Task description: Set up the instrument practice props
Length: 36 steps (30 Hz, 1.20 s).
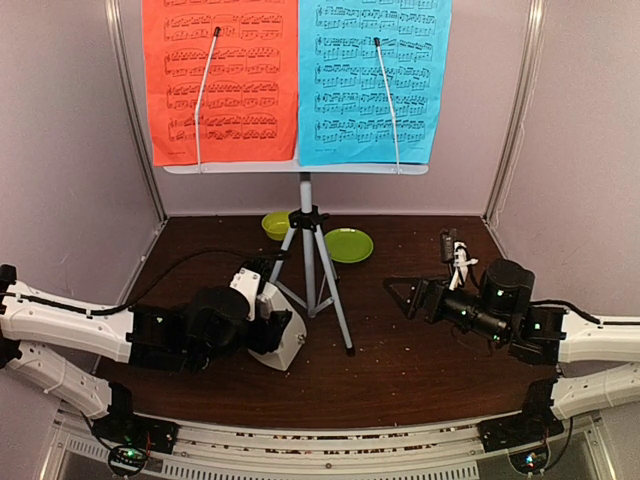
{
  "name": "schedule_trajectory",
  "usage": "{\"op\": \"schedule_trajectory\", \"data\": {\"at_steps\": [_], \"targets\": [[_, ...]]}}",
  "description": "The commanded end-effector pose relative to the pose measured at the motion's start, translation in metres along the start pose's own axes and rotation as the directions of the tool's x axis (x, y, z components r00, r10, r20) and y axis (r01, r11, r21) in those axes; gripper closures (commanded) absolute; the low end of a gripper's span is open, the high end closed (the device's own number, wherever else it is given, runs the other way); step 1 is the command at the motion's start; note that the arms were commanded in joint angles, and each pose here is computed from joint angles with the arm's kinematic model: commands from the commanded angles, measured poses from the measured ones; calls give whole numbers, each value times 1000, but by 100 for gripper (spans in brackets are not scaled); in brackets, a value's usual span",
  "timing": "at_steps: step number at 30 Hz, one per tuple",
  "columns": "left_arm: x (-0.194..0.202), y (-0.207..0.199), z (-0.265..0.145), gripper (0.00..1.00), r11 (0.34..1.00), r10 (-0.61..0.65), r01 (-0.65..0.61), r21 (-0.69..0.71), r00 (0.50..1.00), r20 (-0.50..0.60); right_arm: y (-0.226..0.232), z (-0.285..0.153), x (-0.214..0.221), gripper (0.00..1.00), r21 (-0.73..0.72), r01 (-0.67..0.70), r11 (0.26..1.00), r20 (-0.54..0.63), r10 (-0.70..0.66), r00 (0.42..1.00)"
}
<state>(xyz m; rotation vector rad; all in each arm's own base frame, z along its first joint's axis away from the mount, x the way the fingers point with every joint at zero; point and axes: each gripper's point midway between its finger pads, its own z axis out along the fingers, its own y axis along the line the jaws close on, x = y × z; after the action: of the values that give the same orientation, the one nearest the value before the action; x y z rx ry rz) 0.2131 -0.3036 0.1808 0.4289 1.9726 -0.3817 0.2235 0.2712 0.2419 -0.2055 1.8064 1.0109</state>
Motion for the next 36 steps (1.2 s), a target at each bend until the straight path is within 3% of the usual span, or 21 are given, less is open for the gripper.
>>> {"op": "schedule_trajectory", "data": {"at_steps": [1, 8, 14, 22, 30, 33, 35, 36], "targets": [[-29, 1, -6, 89, 989, -146, 145, 19, 984, 99, 3, 1, -4, 0, -16, -2, 1000, 31, 3, 1000], [-23, 3, -3, 89, 990, -142, 142, 6, 983, 113, 0, 7, 2, 0, 19, 48, 999, -24, -48, 999], [-30, -30, 15, 88, 981, -178, 167, 101, 978, 107, 0, 10, 1, 0, 33, 51, 998, -23, -50, 998], [-18, -53, 42, 82, 986, -148, 145, 84, 989, 23, 6, 14, 1, 0, 22, 55, 998, -28, -54, 998], [-14, -65, 46, 34, 990, -80, 82, 112, 997, -17, 14, 19, 3, 0, -7, 59, 998, -46, -60, 997], [-12, -62, 42, 21, 991, -58, 61, 119, 998, -25, 14, 20, 4, 0, -11, 57, 998, -45, -57, 997], [-11, -64, 38, 4, 990, -19, 23, 142, 999, -33, 15, 21, 4, 0, -15, 59, 998, -48, -59, 997], [-11, -63, 36, 2, 989, 2, 3, 148, 999, -36, 15, 21, 4, 0, -15, 59, 998, -47, -59, 997]]}}
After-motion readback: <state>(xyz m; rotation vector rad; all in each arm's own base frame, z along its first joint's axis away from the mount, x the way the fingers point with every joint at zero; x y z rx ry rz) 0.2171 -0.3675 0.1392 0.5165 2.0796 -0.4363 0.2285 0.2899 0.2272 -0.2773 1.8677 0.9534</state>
